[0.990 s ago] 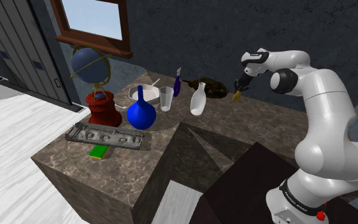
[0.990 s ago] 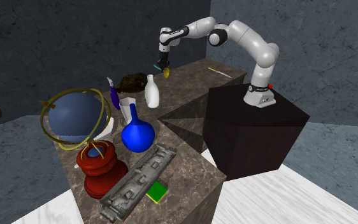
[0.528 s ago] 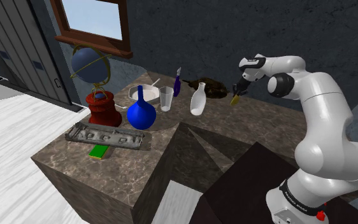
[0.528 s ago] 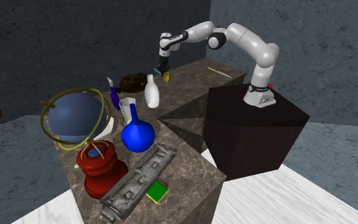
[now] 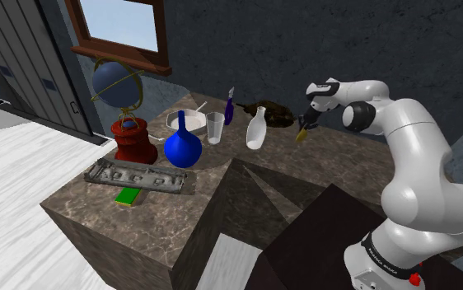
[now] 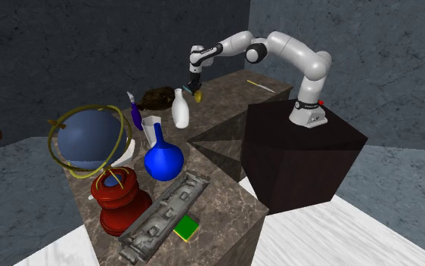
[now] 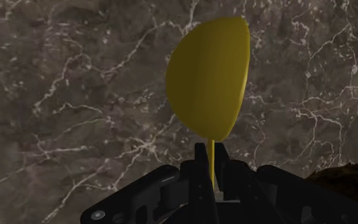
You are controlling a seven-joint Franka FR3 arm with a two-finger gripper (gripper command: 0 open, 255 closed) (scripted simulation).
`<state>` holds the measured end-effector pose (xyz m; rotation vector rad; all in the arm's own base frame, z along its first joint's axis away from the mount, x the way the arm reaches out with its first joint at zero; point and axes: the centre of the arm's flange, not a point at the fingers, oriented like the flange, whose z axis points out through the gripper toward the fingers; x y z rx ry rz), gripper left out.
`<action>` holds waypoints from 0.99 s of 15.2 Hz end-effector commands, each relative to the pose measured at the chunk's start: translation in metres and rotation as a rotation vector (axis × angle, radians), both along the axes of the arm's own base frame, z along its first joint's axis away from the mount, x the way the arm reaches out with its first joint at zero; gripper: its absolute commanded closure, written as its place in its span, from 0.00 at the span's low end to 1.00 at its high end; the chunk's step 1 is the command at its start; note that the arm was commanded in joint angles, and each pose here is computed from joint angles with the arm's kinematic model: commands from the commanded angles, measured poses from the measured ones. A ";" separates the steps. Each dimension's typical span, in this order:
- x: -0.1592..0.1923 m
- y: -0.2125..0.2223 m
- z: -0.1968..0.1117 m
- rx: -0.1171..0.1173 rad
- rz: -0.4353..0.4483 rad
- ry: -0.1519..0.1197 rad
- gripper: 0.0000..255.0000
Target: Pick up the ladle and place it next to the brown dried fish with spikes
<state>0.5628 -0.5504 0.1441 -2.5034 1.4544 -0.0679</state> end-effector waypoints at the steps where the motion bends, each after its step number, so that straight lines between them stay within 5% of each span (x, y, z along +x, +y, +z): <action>1: 0.000 0.000 -0.010 0.000 0.000 0.000 1.00; 9: 0.000 0.000 -0.053 0.000 0.000 0.000 1.00; 15: 0.000 0.000 -0.053 0.000 0.000 0.000 1.00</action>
